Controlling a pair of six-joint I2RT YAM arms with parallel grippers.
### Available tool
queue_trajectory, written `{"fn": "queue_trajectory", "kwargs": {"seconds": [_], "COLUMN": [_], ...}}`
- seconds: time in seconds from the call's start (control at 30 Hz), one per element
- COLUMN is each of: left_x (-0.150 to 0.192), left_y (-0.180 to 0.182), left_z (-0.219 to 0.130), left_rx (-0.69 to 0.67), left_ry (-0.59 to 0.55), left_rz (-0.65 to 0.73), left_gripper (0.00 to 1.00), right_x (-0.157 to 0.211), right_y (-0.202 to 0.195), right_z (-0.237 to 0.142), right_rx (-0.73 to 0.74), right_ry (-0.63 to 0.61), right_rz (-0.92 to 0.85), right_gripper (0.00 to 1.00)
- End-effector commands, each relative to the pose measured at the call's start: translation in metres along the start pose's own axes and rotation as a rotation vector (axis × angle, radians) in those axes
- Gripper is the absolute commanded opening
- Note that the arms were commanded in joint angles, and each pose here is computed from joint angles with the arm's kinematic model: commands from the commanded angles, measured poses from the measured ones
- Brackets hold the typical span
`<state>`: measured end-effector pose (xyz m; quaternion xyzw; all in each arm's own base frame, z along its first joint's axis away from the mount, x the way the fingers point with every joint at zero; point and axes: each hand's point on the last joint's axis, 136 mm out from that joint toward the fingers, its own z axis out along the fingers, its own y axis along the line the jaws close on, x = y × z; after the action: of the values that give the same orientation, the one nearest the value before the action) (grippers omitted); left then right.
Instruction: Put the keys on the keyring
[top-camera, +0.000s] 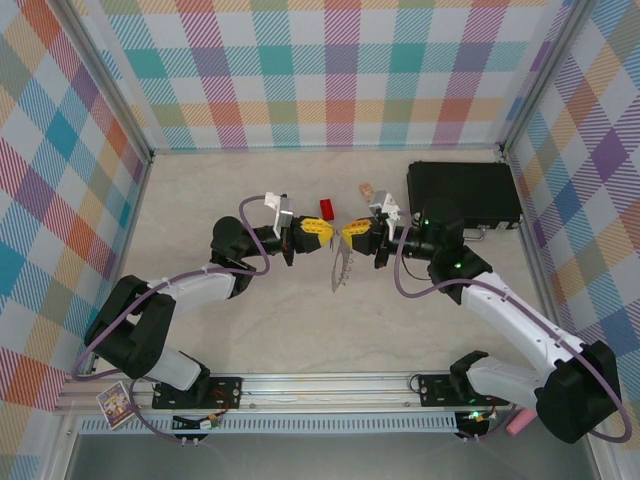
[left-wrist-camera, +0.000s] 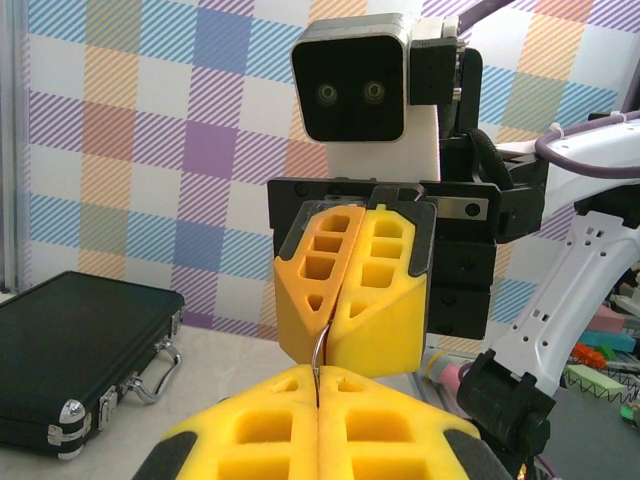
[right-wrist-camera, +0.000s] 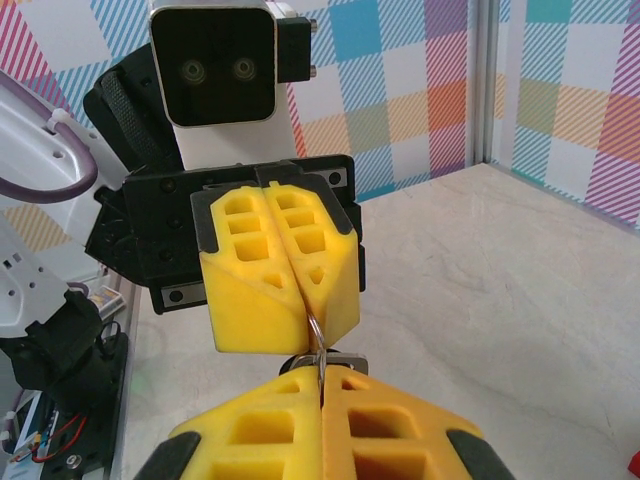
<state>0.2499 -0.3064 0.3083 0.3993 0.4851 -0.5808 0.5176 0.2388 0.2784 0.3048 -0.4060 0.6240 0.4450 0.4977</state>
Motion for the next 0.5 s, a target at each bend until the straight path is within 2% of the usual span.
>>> {"fn": "queue_trajectory", "kwargs": {"seconds": [0.0,0.27,0.47], "left_x": [-0.012,-0.01,-0.012], "left_y": [-0.028,-0.029,-0.029], "left_z": [0.009,0.01,0.008], "left_rx": [0.113,0.118,0.096], "left_ry": [-0.009,-0.005,-0.016], "left_rz": [0.054,0.053,0.071], "left_gripper": [0.0,0.0,0.0], "right_x": [-0.016,-0.018,-0.018], "right_y": [0.014,0.014,0.005], "right_z": [0.005,0.005,0.002], "right_rx": [-0.078,-0.081,-0.011], "right_ry": [-0.027,-0.033,-0.034], "right_rz": [-0.022,-0.019,-0.009], "right_gripper": [0.0,0.0,0.0]}}
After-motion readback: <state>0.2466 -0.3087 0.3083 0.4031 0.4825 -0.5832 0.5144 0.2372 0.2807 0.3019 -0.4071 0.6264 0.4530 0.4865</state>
